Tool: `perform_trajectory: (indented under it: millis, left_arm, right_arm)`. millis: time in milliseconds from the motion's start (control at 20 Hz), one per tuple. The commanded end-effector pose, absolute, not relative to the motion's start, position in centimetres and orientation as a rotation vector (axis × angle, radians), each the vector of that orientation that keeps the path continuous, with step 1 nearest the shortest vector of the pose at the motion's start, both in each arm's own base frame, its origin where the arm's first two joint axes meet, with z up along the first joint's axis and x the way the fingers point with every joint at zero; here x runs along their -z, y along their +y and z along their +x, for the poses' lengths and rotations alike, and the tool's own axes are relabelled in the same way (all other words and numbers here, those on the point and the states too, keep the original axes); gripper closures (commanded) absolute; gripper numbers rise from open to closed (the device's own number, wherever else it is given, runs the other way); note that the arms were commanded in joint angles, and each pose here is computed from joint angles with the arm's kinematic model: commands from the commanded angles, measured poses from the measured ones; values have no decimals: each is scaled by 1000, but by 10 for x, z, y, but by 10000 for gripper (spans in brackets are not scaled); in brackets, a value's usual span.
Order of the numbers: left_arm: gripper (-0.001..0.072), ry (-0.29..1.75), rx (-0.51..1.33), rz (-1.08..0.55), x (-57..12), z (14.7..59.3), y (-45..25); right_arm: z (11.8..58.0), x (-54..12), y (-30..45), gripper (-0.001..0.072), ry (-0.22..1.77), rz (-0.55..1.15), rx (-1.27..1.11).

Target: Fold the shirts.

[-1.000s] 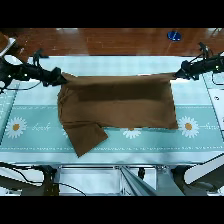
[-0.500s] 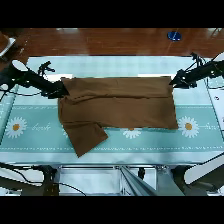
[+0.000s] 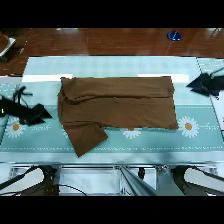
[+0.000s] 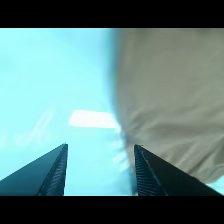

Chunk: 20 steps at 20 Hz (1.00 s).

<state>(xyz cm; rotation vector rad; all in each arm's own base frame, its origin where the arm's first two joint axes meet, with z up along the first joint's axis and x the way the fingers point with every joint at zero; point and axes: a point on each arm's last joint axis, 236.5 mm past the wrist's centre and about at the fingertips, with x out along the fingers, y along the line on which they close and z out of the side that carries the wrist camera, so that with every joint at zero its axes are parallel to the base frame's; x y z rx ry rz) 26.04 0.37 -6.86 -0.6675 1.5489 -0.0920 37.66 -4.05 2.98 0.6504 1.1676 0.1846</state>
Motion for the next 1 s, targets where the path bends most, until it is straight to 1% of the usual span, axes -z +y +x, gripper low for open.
perform_trajectory:
  millis: [0, 100, 200, 300, 400, 500, 550, 600, 650, 700, 750, 800, 900, 950]
  left_arm:
    - [198, 1482, 125, -900, 85, 223, -31]
    - [198, 1442, 185, -964, 87, 224, -51]
    - [198, 1415, 226, -1011, 89, 225, -70]
    - [198, 1436, 222, -973, 101, 219, -80]
    - [198, 1422, 205, -913, 112, 224, -85]
    - [199, 1417, 229, -870, 113, 227, -97]
    - [200, 1417, 222, -855, 115, 228, -100]
    - [209, 1413, 204, -850, 117, 231, -101]
    - [332, 1407, 184, -853, 118, 234, -101]
    - [591, 1404, 182, -850, 118, 235, -102]
    - [677, 1398, 189, -855, 117, 236, -103]
    - [685, 1395, 192, -853, 117, 237, -103]
    - [689, 1395, 194, -853, 117, 237, -103]
    - [689, 1397, 194, -853, 117, 236, -104]
  right_arm:
    - [347, -13, -9, 303, 1014, 815, -147]
    - [335, -4, 4, 303, 997, 866, -159]
    - [327, 4, 8, 303, 1026, 869, -159]
    - [328, 4, 6, 303, 1023, 872, -154]
    - [329, 4, 0, 303, 1010, 876, -135]
    - [330, 1, -25, 303, 973, 901, -73]
    - [325, 5, -44, 303, 968, 902, -21]
    - [311, 17, -63, 303, 1011, 881, 51]
    - [284, 37, -80, 303, 1112, 846, 143]
    - [255, 53, -91, 303, 1222, 824, 225]
    - [229, 66, -94, 303, 1321, 796, 273]
    - [219, 73, -90, 303, 1354, 826, 301]
    - [217, 79, -68, 303, 1374, 886, 245]
    - [214, 83, -60, 303, 1395, 875, 224]
